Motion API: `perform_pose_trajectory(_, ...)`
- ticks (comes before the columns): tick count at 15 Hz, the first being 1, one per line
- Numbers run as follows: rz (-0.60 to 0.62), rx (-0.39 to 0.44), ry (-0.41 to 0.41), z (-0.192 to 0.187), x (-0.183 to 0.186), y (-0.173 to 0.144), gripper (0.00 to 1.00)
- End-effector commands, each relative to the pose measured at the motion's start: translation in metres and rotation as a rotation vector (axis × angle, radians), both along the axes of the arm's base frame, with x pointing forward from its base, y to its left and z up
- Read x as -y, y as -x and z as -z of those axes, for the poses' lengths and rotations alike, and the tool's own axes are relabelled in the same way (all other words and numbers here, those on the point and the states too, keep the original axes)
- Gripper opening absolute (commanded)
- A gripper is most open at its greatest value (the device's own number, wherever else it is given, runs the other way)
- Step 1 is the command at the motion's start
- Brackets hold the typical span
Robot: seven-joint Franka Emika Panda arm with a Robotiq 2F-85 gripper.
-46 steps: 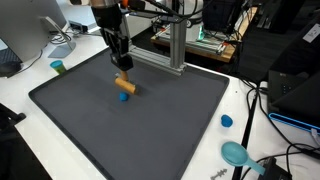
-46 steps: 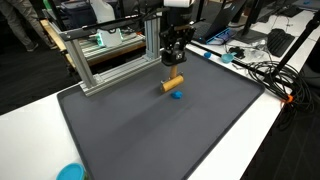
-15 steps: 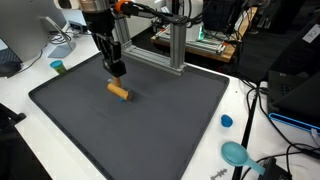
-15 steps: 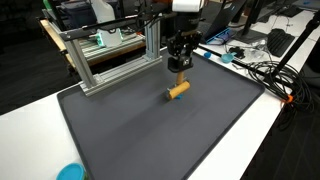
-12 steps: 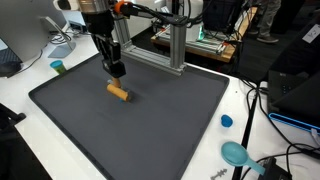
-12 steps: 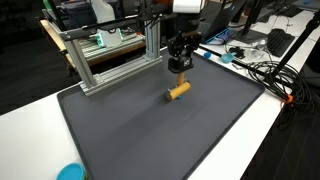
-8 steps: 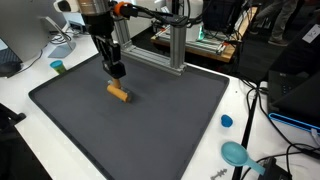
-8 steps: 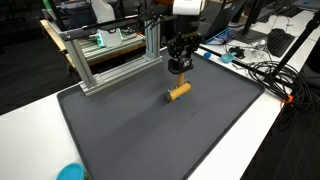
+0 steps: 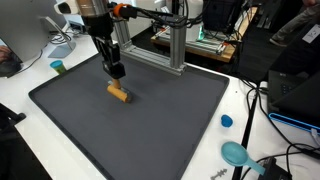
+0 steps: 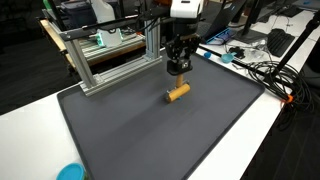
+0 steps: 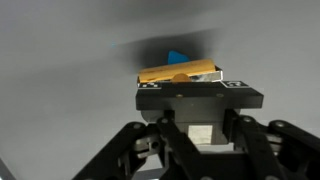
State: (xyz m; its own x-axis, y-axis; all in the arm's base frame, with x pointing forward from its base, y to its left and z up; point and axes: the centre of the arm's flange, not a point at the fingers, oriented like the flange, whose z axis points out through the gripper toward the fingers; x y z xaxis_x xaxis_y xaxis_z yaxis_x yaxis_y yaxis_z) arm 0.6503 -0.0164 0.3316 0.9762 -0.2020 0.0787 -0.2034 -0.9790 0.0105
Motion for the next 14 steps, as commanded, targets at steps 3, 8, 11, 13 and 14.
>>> perform_pose_trajectory(3,0.020,-0.050,-0.014,0.024,0.006,0.003,0.22)
perform_pose_trajectory(8,0.018,-0.064,-0.013,0.030,0.007,0.007,0.22)
perform_pose_trajectory(11,0.021,-0.073,-0.010,0.033,0.009,0.010,0.22)
perform_pose_trajectory(13,0.025,-0.080,-0.011,0.036,0.012,0.012,0.22)
perform_pose_trajectory(14,0.027,-0.081,-0.011,0.037,0.013,0.013,0.22)
